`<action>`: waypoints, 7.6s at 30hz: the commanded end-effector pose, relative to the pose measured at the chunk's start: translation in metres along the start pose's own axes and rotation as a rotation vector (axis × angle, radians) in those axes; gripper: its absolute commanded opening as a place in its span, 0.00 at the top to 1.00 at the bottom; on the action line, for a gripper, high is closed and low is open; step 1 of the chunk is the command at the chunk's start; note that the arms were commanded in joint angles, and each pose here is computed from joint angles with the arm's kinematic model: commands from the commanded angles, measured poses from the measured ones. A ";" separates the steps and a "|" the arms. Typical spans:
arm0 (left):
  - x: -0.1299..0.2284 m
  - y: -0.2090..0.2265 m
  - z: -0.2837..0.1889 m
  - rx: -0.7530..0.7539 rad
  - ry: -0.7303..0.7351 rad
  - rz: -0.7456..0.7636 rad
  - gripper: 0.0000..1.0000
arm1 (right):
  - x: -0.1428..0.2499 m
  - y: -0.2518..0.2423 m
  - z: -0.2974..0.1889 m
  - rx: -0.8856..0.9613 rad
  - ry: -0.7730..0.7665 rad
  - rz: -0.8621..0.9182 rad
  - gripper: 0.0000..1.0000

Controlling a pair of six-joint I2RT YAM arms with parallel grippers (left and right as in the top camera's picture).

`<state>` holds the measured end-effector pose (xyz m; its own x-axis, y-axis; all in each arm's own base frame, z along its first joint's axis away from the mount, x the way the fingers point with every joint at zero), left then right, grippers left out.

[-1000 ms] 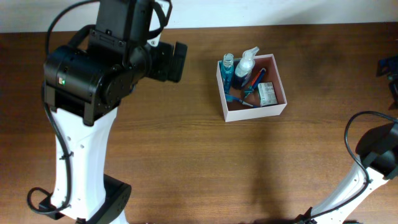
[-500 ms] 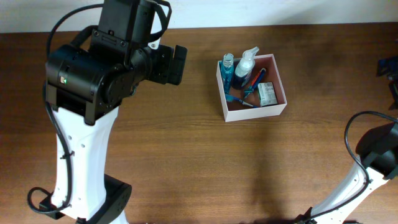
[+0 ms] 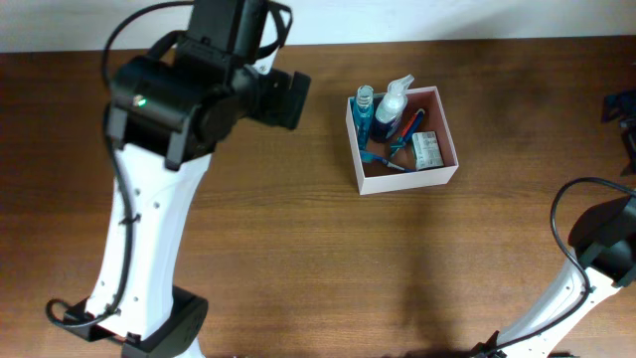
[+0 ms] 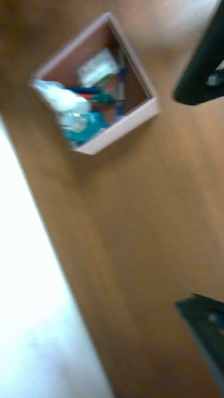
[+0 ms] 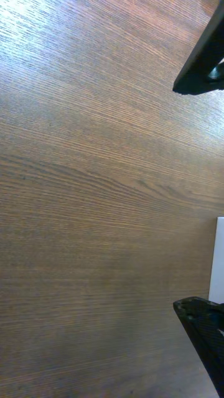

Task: Pack container

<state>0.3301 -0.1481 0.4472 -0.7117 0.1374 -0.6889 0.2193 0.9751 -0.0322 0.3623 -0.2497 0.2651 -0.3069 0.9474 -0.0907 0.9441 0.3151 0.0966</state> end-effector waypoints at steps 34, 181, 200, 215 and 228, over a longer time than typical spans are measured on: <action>0.262 0.094 0.015 0.136 -0.880 -0.242 0.01 | 0.000 -0.002 -0.002 0.009 -0.009 0.006 0.01; 0.331 0.110 0.071 -0.003 -0.760 -0.372 0.01 | 0.247 -0.160 -0.249 -0.493 -1.213 -0.575 0.01; 0.331 0.110 0.071 -0.003 -0.760 -0.372 0.01 | 0.290 -0.170 -0.209 -0.909 -1.459 -0.754 0.01; 0.331 0.110 0.071 -0.003 -0.760 -0.372 0.01 | 0.296 -0.159 -0.105 -0.956 -1.370 -0.751 0.01; 0.331 0.110 0.071 -0.003 -0.760 -0.372 0.01 | 0.298 -0.148 -0.071 -0.953 -1.402 -0.836 0.01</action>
<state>0.1665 -0.0071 0.1647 -0.0925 -0.3611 -0.9279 0.0440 0.9295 -0.3661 0.1203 -0.0153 0.2961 0.1727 0.0330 -0.9844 0.1470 0.9874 0.0589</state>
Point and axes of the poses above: each gripper's point midway between its finger pads, its own z axis out along the fingers, its own y axis along the line the jaws close on, x = y × z, the point moved 8 cm from there along -z, back along the fingers, and after that the axes turned 11 degrees about -z, right-handed, at the moved point
